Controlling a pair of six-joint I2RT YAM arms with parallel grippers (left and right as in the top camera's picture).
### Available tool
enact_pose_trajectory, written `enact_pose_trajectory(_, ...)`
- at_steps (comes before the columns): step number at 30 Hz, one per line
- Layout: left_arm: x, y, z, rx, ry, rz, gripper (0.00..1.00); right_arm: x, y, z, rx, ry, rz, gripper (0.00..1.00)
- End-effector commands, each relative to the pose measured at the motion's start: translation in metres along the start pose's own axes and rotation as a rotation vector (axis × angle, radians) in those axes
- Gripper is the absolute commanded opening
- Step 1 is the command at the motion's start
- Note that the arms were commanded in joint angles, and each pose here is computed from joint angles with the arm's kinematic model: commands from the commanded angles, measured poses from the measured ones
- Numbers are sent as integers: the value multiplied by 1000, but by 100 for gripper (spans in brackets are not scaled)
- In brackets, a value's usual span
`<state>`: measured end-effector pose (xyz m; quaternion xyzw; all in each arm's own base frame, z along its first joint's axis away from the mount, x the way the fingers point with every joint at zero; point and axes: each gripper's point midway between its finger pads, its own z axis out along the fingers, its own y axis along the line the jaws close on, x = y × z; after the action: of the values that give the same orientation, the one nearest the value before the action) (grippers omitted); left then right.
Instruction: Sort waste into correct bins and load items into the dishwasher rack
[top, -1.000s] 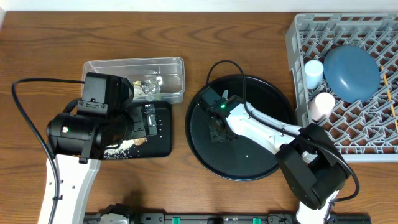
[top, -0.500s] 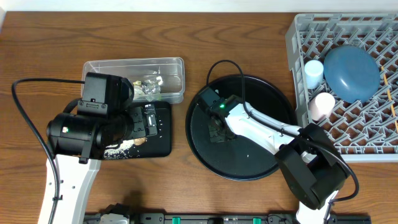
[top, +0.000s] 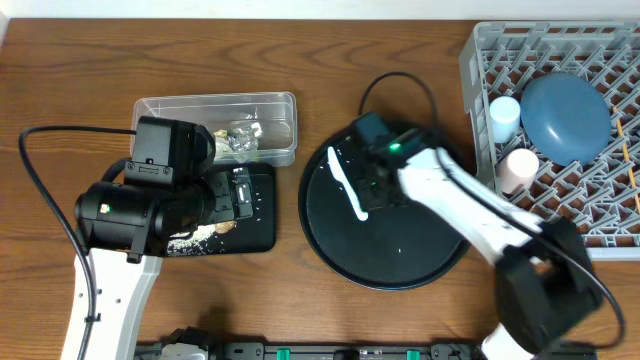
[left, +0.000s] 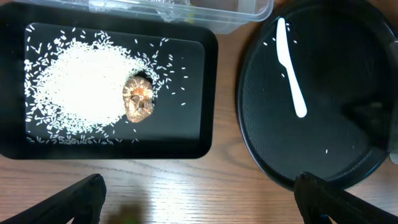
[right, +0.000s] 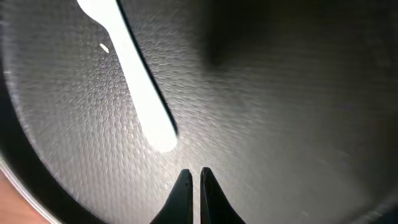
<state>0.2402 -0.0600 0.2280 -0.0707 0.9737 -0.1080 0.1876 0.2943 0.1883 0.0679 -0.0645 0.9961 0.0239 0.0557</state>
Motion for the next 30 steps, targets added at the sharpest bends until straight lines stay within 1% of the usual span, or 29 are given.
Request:
enact_pose_trajectory(1, -1, 1, -1, -10, -6, 4, 98, -8, 1, -26, -52, -54, -49, 4)
enact_pose_trajectory(5, -1, 1, -1, -10, -6, 4, 98, -9, 8, -28, -64, -73, -91, 8)
enact_pose_trajectory(8, -1, 1, -1, -10, -6, 4, 98, -15, 20, -21, -72, -97, -127, 15)
enact_pose_trajectory(11, -1, 1, -1, -10, -6, 4, 98, -24, 34, -6, -73, -124, -154, 18)
enact_pose_trajectory(15, -1, 1, -1, -10, -6, 4, 98, -30, 29, 27, 42, -122, -173, 20)
enact_pose_trajectory(17, -1, 1, -1, -10, -6, 4, 98, -31, 30, 45, 51, -105, -180, 25)
enact_pose_trajectory(22, -1, 1, -1, -10, -6, 4, 98, -24, 30, 88, 64, -33, -196, 26)
enact_pose_trajectory(23, -1, 1, -1, -10, -6, 4, 98, -20, 32, 95, 56, -9, -198, 26)
enact_pose_trajectory(25, -1, 1, -1, -10, -6, 4, 98, -12, 32, 107, 54, 31, -199, 19)
enact_pose_trajectory(27, -1, 1, -1, -10, -6, 4, 98, -7, 29, 114, 62, 58, -200, 16)
enact_pose_trajectory(28, -1, 1, -1, -10, -6, 4, 98, -4, 28, 116, 68, 70, -201, 12)
enact_pose_trajectory(29, -1, 1, -1, -10, -6, 4, 98, -2, 27, 117, 72, 79, -201, 6)
enact_pose_trajectory(30, -1, 1, -1, -10, -6, 4, 98, -2, 27, 117, 72, 80, -201, 1)
